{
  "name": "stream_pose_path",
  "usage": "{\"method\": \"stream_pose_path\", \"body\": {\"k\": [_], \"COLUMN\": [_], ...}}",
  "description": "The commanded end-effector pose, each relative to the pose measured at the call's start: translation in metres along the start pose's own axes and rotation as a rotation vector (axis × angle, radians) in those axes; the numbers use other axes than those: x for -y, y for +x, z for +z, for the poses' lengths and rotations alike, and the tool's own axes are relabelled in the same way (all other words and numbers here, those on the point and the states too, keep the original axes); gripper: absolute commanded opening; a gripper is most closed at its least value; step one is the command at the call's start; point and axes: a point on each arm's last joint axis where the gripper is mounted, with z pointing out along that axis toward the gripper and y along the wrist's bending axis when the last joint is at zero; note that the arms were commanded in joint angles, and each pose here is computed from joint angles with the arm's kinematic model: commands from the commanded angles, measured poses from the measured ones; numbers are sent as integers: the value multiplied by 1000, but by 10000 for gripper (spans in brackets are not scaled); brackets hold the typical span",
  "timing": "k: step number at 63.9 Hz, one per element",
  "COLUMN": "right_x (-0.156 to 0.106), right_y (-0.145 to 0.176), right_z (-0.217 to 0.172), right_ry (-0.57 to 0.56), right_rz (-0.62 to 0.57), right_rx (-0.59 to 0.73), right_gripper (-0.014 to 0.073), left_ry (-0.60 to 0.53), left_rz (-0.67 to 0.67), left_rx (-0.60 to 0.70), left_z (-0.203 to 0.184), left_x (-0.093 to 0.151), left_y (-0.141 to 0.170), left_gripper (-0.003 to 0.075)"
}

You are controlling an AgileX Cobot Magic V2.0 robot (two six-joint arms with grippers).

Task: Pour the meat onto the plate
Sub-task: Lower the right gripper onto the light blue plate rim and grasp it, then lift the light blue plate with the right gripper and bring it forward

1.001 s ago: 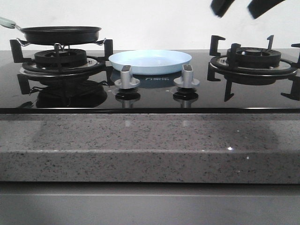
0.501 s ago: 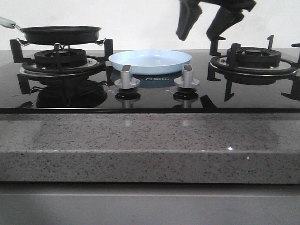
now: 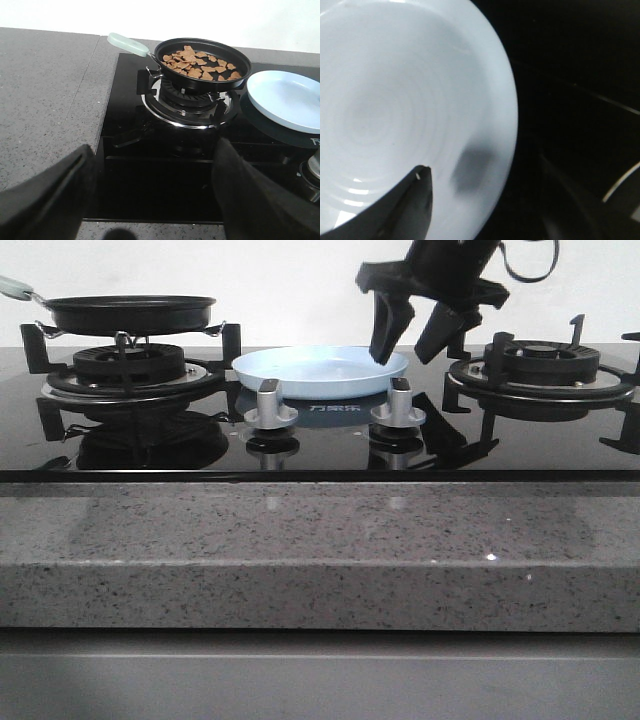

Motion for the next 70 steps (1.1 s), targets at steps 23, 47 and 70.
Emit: {"method": "stream_pose_path", "body": {"k": [23, 47, 70], "right_x": [-5, -8, -32], "right_y": [-14, -18, -24], "right_z": [-33, -44, -134], "right_ry": [-9, -6, -32], "right_rz": [-22, -16, -6], "right_rx": [71, 105, 254], "right_gripper": [164, -64, -66], "left_ry": [1, 1, 1], "left_rz": [-13, -13, -13], "left_rx": [109, 108, 110], "left_z": [-3, -3, -3], "left_x": [1, 1, 1], "left_y": [-18, -18, -18], "left_gripper": [493, 493, 493]}}
